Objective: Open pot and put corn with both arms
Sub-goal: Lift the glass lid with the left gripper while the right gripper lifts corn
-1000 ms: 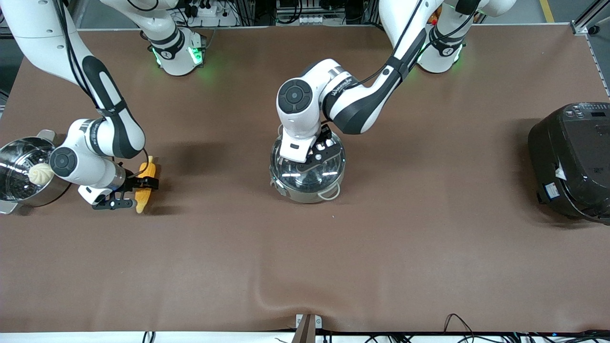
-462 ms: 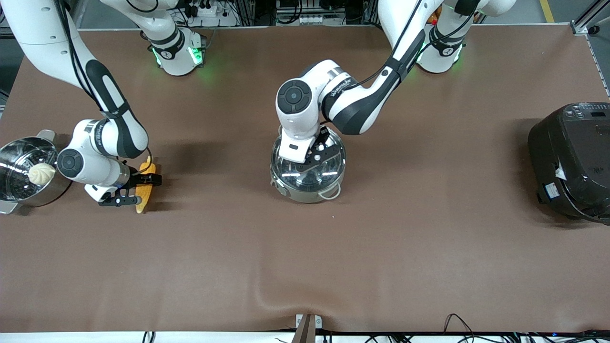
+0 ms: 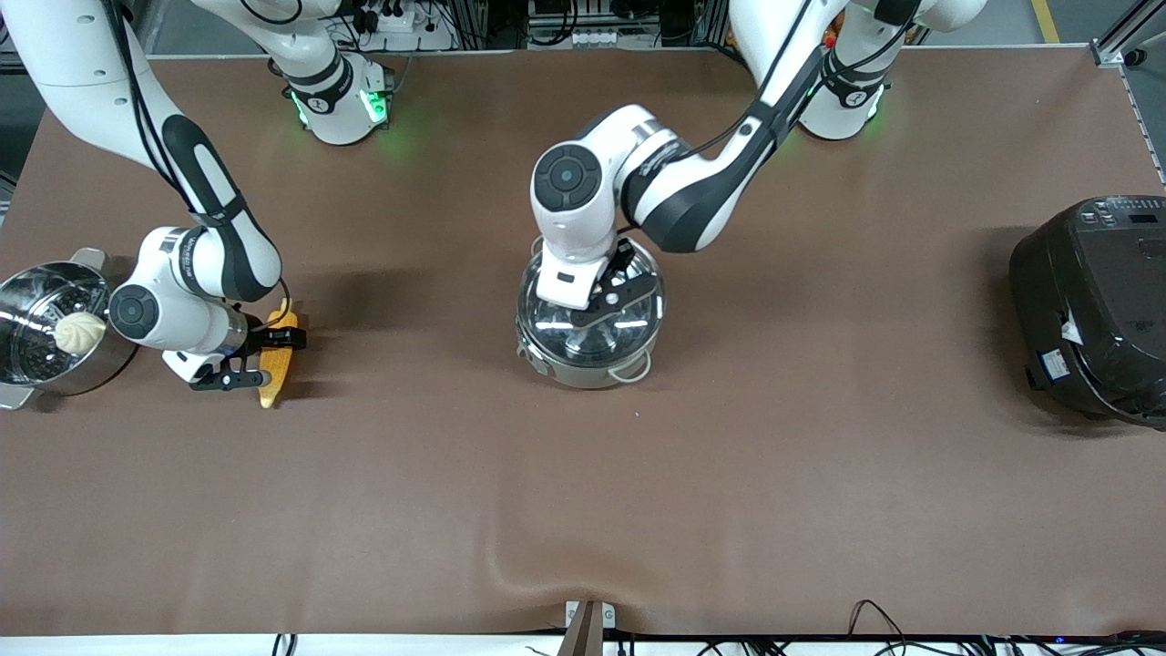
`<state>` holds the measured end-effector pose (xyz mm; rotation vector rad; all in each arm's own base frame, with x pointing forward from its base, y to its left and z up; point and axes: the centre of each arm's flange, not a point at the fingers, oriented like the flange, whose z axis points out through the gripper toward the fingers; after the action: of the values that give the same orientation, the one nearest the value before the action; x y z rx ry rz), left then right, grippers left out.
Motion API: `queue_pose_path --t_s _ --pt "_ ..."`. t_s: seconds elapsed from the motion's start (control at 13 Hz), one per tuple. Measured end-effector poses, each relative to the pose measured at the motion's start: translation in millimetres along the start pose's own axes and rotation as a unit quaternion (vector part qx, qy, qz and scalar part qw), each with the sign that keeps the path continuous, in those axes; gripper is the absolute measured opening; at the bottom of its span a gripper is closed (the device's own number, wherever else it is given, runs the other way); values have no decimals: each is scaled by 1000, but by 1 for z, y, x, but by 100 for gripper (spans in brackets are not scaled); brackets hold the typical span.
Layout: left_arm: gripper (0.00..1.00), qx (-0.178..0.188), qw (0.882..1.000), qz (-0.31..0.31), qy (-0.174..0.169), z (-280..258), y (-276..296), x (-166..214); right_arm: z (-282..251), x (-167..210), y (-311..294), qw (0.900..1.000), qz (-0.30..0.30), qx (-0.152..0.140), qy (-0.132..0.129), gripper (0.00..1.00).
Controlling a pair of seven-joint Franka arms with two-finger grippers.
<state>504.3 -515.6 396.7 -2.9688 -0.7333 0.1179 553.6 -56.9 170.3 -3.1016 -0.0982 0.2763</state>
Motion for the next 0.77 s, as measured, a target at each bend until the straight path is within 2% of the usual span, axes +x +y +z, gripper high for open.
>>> queue_pose_path --t_s 0.08,0.15,0.31,0.46,0.62,0.77 --pt "50 -6 1000 -6 3 -26 -13 12 -4 3 0 1000 0 -1 5 53" --pt "50 -14 1000 -4 7 -53 -27 24 -11 7 1 1000 0 -1 8 46" --pt "50 -18 1000 17 14 -107 -66 49 -30 14 2 1000 -1 1 0 42" --pt "50 -21 999 38 24 -147 -109 85 -59 21 0 1000 -3 5 -20 36" --pt "50 -23 998 46 26 -163 -150 133 -96 32 -8 1000 1 7 -28 34" --pt "50 -14 998 63 17 -155 -182 175 -132 43 -35 999 23 3 -32 34"
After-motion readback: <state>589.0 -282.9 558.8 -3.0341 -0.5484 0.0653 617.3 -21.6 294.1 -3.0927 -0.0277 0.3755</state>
